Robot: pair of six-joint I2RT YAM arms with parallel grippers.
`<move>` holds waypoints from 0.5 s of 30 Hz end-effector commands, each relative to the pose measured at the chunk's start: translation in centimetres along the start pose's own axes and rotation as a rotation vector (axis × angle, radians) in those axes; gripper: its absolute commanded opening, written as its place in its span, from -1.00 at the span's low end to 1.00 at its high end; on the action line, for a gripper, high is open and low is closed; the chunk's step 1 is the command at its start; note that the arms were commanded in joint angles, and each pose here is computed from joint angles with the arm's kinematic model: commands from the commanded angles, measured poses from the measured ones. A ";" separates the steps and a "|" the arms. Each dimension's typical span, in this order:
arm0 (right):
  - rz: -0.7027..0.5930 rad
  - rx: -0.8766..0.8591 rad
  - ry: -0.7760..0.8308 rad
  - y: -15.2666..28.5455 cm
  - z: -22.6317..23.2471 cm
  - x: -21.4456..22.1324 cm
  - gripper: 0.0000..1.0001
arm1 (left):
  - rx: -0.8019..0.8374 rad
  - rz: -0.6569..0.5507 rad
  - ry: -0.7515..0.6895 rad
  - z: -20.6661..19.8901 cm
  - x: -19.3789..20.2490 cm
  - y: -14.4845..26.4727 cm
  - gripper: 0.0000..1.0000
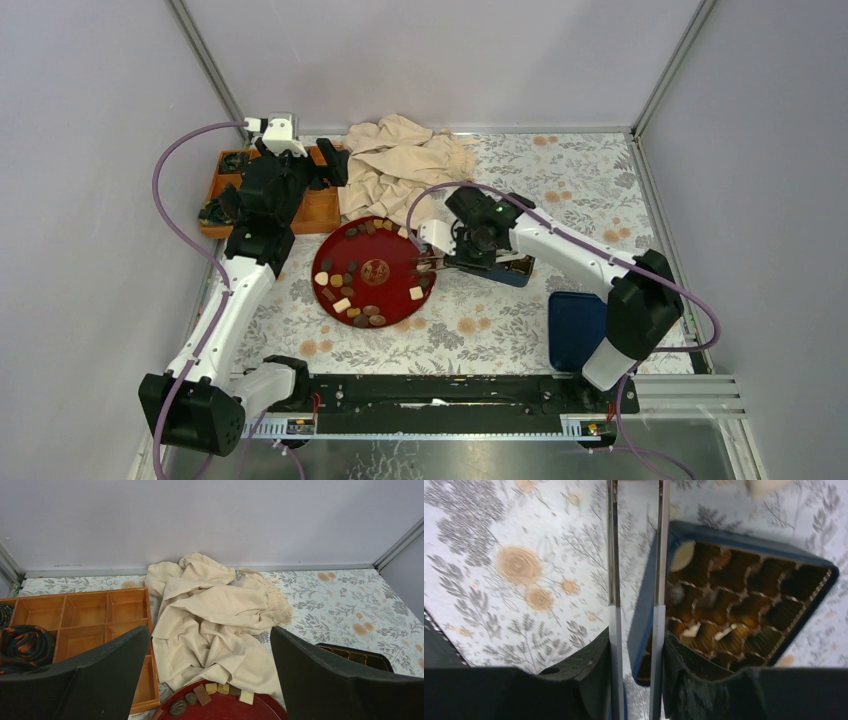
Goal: Pack the chocolate
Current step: Pick up the fake chocolate from the plate.
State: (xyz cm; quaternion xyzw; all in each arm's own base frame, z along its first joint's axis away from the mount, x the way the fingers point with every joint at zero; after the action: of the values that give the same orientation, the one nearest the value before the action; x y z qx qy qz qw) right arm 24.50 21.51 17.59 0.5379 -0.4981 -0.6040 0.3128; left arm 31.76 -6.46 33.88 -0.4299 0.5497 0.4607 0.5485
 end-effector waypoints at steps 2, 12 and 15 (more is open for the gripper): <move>0.009 0.139 0.034 3.8 -2.7 0.3 -0.17 | 0.007 -0.048 -0.003 -0.1 -0.8 0.4 0.97; 0.088 0.130 0.095 3.6 -3.7 -0.2 -0.16 | 0.007 -0.051 -0.005 -0.1 -0.9 0.5 0.97; 0.101 0.095 0.104 3.7 -3.6 -0.4 -0.16 | 0.005 -0.052 -0.005 -0.1 -0.9 0.5 0.97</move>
State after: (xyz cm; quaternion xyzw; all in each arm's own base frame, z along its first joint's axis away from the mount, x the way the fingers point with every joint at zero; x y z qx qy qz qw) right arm 27.16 19.54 19.96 0.5477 -0.5433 -0.5456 0.3272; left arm 31.76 -6.46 33.89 -0.4300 0.5496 0.4606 0.5486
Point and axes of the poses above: each gripper's point midway between its finger pads, its own y axis back along the fingers, its own z axis along the line the jaws close on, x = y × z, the point moved 7 cm from there along y, back along the fingers, and after that the axes turned 12 degrees about -y, right-handed, at the moved point
